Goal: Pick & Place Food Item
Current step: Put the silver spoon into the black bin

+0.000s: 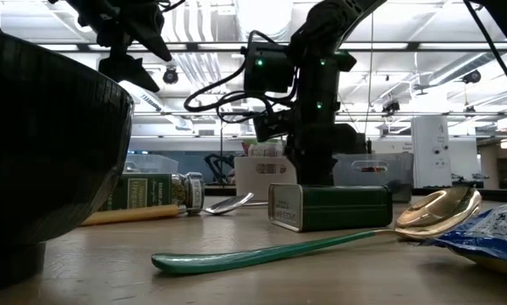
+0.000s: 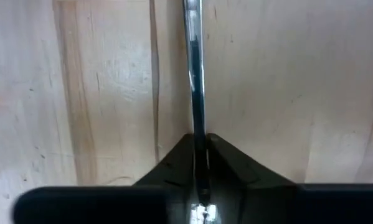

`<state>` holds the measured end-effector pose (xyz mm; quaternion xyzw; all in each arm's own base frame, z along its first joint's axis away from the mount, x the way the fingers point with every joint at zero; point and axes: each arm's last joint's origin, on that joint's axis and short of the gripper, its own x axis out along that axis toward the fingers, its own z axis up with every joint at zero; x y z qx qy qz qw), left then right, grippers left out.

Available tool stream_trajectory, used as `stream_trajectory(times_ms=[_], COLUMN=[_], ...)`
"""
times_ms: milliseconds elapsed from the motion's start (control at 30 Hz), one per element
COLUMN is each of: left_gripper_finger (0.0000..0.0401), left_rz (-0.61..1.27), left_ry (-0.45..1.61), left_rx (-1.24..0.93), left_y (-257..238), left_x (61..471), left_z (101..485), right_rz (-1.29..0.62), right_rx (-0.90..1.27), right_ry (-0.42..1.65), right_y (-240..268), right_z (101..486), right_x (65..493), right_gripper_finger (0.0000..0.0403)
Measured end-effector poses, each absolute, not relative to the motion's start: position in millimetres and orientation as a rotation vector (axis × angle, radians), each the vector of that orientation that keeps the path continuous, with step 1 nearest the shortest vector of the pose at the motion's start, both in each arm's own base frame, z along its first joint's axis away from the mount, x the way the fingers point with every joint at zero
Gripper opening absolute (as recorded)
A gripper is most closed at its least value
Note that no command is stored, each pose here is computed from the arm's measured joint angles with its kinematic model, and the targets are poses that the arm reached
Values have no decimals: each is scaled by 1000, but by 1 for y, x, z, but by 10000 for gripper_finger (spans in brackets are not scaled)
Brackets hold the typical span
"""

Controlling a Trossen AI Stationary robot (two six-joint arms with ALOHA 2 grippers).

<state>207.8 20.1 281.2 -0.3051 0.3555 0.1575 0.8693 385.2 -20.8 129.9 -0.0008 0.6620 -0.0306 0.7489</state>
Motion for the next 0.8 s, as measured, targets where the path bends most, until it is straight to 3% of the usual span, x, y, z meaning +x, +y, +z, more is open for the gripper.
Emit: stream_trajectory(times_ms=[367,800], left_gripper_finger=[319,319], left_rz=[331,332], left_ry=[746,751], left_rx=[-638,-638], left_y=[20,20], left_x=[208,207], left_z=[281,281], right_rz=[-141,-272], right_rx=[140,349], right_ry=[1437,1172], right_y=[-21,-18], right_z=[149,244], right_x=[377,348], right_gripper_finger=[13,11])
